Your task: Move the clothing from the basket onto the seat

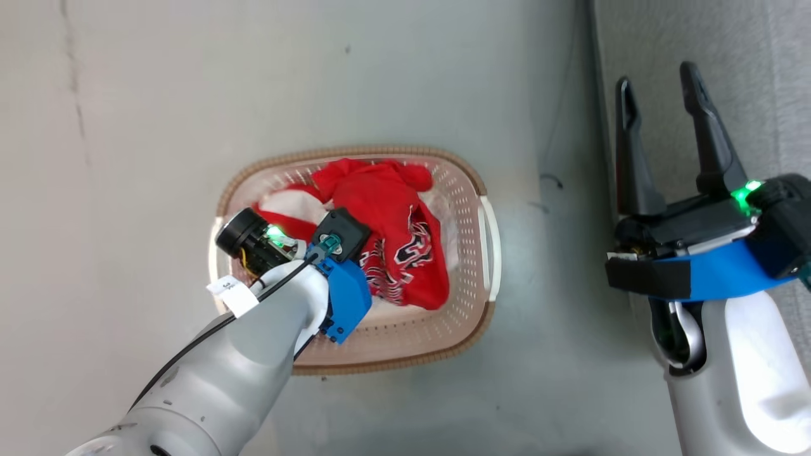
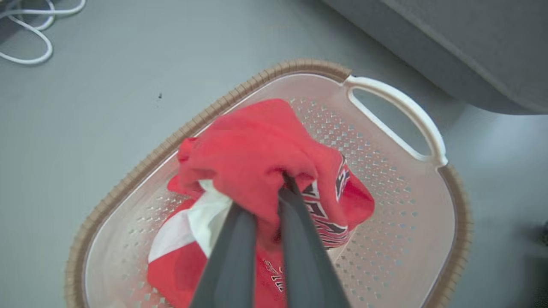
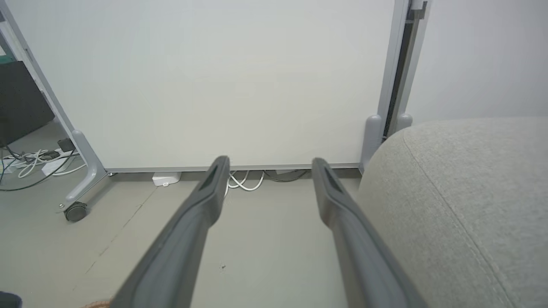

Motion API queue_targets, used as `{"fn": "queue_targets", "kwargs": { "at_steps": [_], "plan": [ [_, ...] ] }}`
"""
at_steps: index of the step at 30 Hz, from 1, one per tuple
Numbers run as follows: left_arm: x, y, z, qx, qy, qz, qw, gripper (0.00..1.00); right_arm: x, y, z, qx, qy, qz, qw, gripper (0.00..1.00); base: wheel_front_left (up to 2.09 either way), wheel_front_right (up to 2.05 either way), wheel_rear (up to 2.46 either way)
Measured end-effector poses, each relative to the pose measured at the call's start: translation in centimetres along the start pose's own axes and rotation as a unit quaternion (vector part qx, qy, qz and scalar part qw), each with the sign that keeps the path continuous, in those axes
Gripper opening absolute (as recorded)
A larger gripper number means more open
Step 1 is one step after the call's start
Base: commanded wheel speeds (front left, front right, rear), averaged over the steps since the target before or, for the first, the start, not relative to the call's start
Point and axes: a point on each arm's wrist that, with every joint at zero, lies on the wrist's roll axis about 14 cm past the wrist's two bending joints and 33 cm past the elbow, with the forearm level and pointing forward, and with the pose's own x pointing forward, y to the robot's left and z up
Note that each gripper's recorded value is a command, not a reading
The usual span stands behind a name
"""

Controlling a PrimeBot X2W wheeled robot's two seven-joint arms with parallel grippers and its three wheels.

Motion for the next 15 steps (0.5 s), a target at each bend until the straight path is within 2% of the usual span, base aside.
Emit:
{"fn": "queue_targets", "kwargs": {
  "at_steps": [15],
  "plan": [
    [-6.8, -1.3, 8.4, 0.017, -0.13, 0.041, 0.991, 0.0, -4.0, 1.0, 6.6, -0.001, -0.046, -0.003, 0.999, 1.0, 0.0, 0.0, 0.0]
  ]
}}
